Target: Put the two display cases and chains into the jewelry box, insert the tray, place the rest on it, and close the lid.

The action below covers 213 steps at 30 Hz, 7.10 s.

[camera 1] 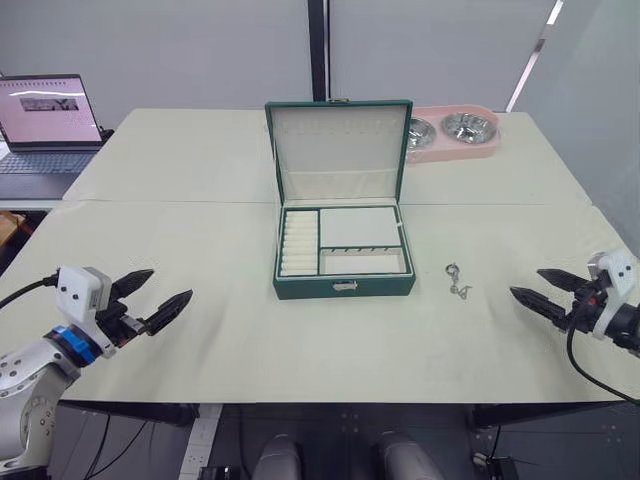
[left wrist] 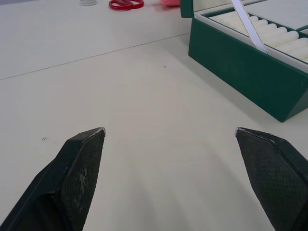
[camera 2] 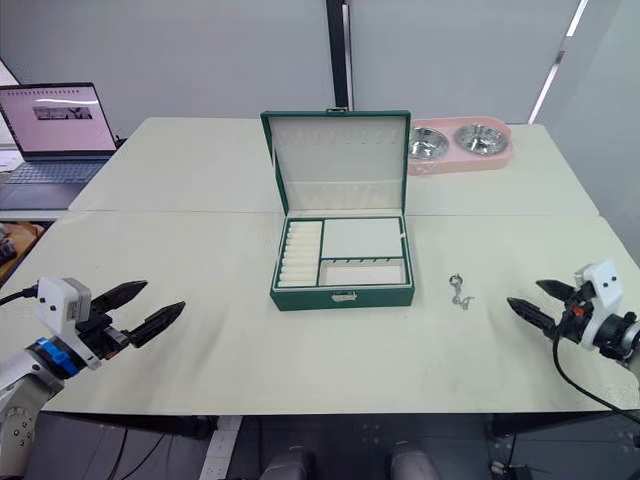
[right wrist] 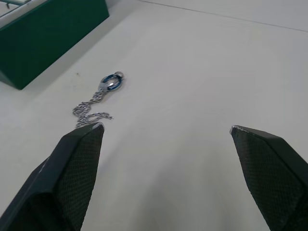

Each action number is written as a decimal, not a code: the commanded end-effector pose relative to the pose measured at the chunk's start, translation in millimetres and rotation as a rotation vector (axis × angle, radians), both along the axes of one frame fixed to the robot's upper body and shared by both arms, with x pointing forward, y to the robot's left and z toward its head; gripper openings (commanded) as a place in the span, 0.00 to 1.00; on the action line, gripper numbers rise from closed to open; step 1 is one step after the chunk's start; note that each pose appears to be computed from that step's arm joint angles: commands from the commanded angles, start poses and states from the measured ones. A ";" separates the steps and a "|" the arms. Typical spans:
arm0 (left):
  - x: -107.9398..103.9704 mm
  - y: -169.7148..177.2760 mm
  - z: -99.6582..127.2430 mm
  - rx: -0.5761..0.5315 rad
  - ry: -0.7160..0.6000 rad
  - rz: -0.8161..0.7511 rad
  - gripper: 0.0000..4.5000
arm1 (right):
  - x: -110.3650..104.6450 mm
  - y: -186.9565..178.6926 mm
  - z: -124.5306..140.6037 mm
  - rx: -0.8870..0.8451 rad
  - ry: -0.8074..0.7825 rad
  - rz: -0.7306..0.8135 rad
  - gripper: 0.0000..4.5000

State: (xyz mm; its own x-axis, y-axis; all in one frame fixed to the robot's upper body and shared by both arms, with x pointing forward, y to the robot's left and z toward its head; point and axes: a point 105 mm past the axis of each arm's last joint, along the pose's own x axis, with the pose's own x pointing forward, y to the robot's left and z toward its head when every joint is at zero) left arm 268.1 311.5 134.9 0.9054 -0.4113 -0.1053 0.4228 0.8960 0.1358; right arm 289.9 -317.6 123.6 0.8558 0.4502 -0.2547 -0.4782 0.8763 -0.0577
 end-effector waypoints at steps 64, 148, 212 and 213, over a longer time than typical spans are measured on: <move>-51.5 -147.3 -11.9 0.034 -0.081 -0.646 1.00 | 28.7 120.9 -46.2 -0.051 -0.031 -0.009 0.99; -42.3 -124.7 5.3 -0.109 -0.166 -0.358 1.00 | 68.7 231.0 76.4 -0.066 -0.158 0.777 0.00; 23.5 11.4 6.7 0.031 -0.048 0.044 1.00 | -6.9 1.5 -14.6 0.009 -0.108 -0.065 0.99; 23.4 13.7 6.7 0.041 -0.045 0.045 1.00 | -7.2 1.1 -14.9 0.009 -0.111 -0.068 0.99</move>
